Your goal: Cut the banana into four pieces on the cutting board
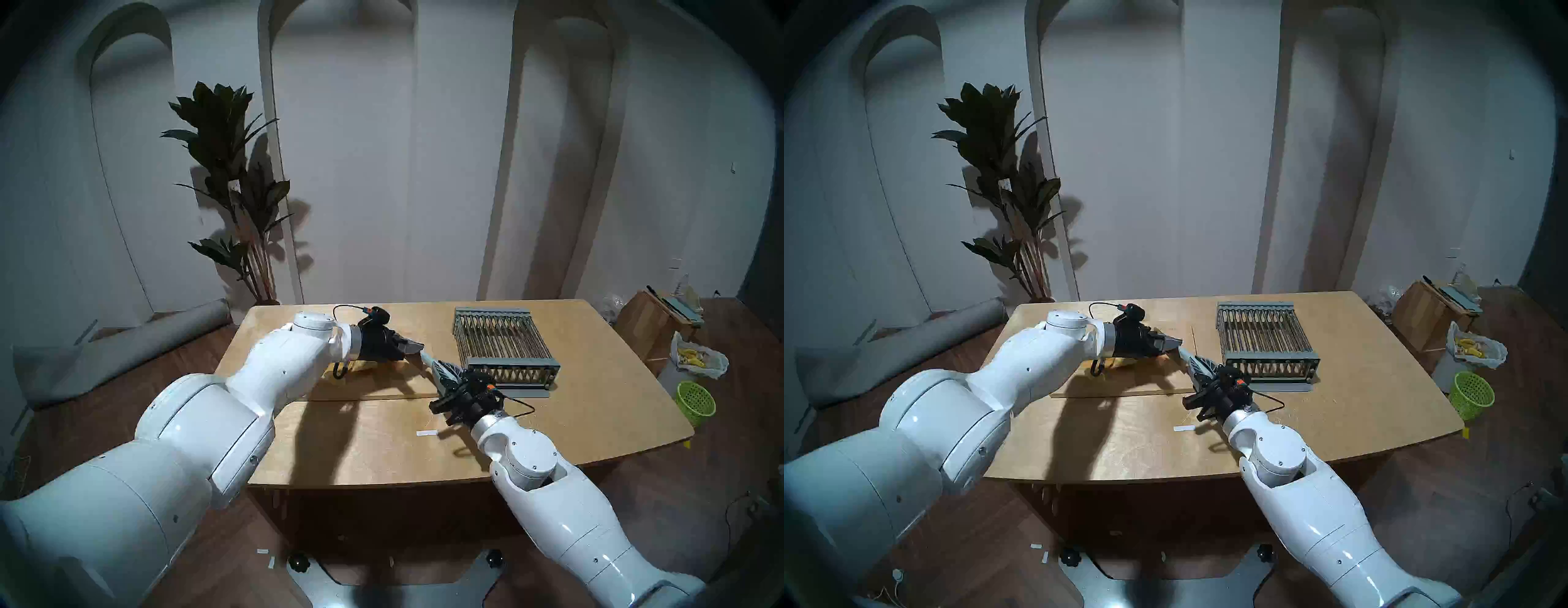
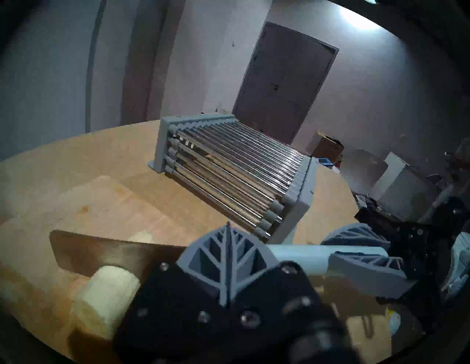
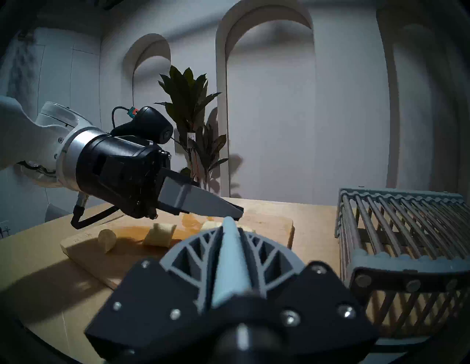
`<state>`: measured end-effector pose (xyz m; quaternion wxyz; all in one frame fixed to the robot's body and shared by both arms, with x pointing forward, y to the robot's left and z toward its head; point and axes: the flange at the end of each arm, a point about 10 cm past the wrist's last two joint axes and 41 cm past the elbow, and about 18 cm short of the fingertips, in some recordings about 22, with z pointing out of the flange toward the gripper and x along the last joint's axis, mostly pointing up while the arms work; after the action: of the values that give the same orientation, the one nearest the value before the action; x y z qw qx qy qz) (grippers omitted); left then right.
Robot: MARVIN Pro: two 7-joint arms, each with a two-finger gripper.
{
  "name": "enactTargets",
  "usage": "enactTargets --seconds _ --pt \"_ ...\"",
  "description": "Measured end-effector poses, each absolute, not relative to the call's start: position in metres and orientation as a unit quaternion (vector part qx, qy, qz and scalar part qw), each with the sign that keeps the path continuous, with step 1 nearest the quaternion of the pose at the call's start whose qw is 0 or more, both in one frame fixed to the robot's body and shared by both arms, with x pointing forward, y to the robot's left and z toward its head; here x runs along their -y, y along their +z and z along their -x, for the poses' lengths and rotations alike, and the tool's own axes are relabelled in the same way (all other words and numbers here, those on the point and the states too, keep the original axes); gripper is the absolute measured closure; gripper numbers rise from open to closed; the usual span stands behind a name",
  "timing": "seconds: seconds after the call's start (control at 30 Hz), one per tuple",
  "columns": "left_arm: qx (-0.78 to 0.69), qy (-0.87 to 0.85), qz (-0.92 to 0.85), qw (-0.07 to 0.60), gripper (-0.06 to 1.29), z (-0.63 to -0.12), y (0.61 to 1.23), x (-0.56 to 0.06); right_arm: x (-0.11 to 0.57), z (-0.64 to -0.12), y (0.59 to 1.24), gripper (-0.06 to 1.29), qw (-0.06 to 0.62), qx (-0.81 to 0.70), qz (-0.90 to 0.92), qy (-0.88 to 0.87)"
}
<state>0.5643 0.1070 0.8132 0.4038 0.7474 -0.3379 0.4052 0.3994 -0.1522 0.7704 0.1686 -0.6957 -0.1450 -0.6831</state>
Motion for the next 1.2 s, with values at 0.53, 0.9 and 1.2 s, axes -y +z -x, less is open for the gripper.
enactTargets --seconds 0.53,0.9,1.2 --pt "0.321 0.423 -0.754 0.386 1.26 -0.568 0.804 -0.11 0.153 -0.403 0.762 0.97 0.161 0.145 0.712 -0.668" --pt "0.321 0.42 -0.759 0.38 1.26 -0.569 0.804 -0.108 0.155 -0.404 0.766 0.97 0.146 0.155 0.731 -0.648" --pt "0.316 0.42 -0.764 0.375 1.26 -0.572 0.808 -0.11 0.156 -0.406 0.774 0.97 0.139 0.162 0.736 -0.643"
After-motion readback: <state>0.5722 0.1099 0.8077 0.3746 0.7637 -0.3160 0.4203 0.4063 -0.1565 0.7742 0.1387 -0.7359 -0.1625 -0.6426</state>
